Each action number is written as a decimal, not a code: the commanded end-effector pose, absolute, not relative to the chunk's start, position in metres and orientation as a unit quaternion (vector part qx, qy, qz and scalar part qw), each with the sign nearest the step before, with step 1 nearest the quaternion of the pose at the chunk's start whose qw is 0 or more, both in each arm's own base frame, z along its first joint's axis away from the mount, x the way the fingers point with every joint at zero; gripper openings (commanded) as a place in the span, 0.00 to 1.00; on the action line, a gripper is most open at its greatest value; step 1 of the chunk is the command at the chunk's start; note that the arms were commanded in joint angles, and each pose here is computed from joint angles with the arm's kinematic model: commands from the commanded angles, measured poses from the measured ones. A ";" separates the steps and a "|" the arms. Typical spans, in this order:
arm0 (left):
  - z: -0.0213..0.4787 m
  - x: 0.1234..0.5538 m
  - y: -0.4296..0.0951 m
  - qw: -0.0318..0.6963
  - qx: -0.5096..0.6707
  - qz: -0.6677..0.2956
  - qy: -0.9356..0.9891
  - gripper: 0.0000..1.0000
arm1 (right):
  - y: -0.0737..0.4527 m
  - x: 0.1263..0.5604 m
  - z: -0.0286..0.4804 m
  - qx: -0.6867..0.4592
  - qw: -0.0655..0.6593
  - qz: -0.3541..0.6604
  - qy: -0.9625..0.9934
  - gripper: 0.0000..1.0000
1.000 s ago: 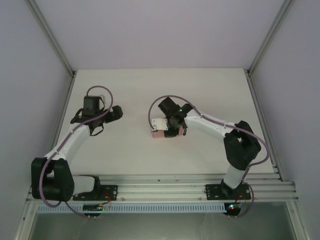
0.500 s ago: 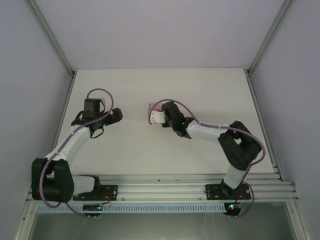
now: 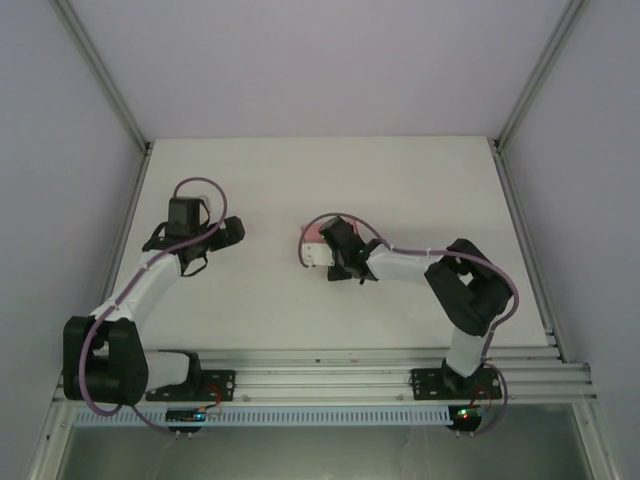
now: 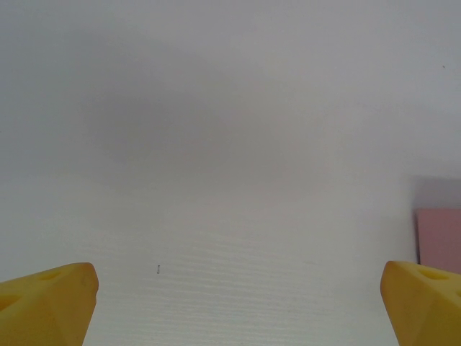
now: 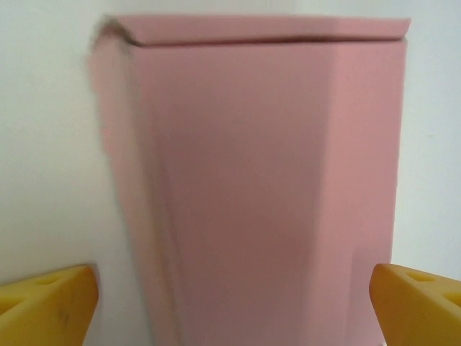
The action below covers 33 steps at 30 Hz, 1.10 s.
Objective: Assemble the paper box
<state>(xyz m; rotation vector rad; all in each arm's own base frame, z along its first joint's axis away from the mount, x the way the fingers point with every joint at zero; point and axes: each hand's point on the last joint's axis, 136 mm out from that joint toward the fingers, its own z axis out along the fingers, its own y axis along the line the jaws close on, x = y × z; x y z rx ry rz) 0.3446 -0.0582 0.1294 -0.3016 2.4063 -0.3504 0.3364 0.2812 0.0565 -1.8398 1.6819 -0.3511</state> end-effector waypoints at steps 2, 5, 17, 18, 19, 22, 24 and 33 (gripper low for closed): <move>0.134 0.348 -0.054 0.353 -0.111 -0.125 0.921 1.00 | 0.277 0.298 0.093 -0.668 0.268 -0.046 0.693 0.99; 0.135 0.347 -0.052 0.358 -0.108 -0.121 0.920 1.00 | 0.274 0.293 0.128 -0.628 0.296 -0.010 0.720 0.99; 0.149 0.359 -0.003 0.524 -0.106 0.008 0.845 1.00 | 0.074 0.359 0.194 -0.092 0.559 -0.009 0.824 0.99; 0.147 0.361 0.002 0.539 -0.102 0.027 0.836 1.00 | 0.062 0.359 0.183 -0.080 0.561 -0.015 0.824 0.99; 0.148 0.364 0.007 0.547 -0.105 0.036 0.830 1.00 | 0.052 0.359 0.170 -0.073 0.558 -0.019 0.826 0.99; 0.151 0.374 0.011 0.563 -0.071 0.075 0.820 1.00 | 0.043 0.356 0.140 -0.080 0.555 -0.007 0.828 0.99; 0.144 0.378 0.012 0.590 -0.048 0.093 0.800 1.00 | 0.039 0.362 0.131 -0.074 0.586 0.018 0.806 0.99; 0.103 0.375 0.035 0.616 -0.079 0.021 0.784 1.00 | 0.014 0.380 0.095 -0.026 0.609 0.102 0.786 0.99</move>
